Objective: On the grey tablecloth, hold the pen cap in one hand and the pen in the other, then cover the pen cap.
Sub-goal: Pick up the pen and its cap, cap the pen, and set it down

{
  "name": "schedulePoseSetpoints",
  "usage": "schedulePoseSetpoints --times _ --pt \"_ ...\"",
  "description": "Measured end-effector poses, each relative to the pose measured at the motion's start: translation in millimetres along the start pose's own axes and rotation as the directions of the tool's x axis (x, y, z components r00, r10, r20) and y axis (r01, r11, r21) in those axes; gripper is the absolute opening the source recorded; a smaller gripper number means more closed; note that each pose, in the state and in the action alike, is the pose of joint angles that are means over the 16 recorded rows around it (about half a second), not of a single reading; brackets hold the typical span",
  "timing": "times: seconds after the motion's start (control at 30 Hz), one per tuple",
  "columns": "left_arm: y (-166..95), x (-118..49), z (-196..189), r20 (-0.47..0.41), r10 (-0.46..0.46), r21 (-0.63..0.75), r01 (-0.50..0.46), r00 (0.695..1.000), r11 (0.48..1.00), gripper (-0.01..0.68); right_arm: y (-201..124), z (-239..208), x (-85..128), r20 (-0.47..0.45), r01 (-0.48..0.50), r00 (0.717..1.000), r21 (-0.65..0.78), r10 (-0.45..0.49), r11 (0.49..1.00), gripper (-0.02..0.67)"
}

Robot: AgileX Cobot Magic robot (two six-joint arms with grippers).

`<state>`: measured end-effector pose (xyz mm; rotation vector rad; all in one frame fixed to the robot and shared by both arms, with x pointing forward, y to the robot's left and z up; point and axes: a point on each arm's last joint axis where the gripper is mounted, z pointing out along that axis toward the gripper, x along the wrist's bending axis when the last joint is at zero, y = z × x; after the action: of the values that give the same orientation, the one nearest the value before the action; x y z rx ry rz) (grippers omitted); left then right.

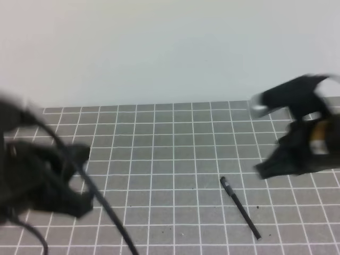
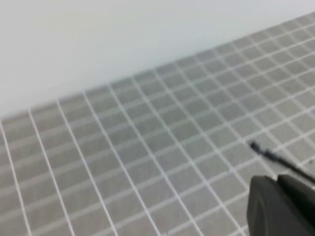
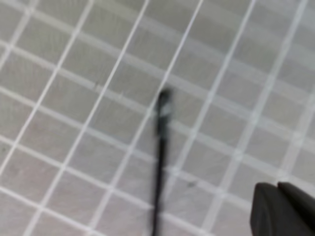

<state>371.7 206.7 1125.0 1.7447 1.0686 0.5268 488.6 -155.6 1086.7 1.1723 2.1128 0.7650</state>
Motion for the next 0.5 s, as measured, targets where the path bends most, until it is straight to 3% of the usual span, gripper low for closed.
schedulePoseSetpoints --times 0.23,0.5 --pt "-46 6.1 8 0.027 -0.043 -0.116 0.046 0.999 0.992 -0.002 -36 -60 -13 0.043 0.058 0.998 -0.26 -0.049 0.964 -0.003" --pt "-84 8.5 17 0.066 0.03 -0.224 -0.014 0.997 0.975 -0.002 -104 -64 -9 0.061 0.102 0.994 -0.343 -0.086 0.934 -0.003"
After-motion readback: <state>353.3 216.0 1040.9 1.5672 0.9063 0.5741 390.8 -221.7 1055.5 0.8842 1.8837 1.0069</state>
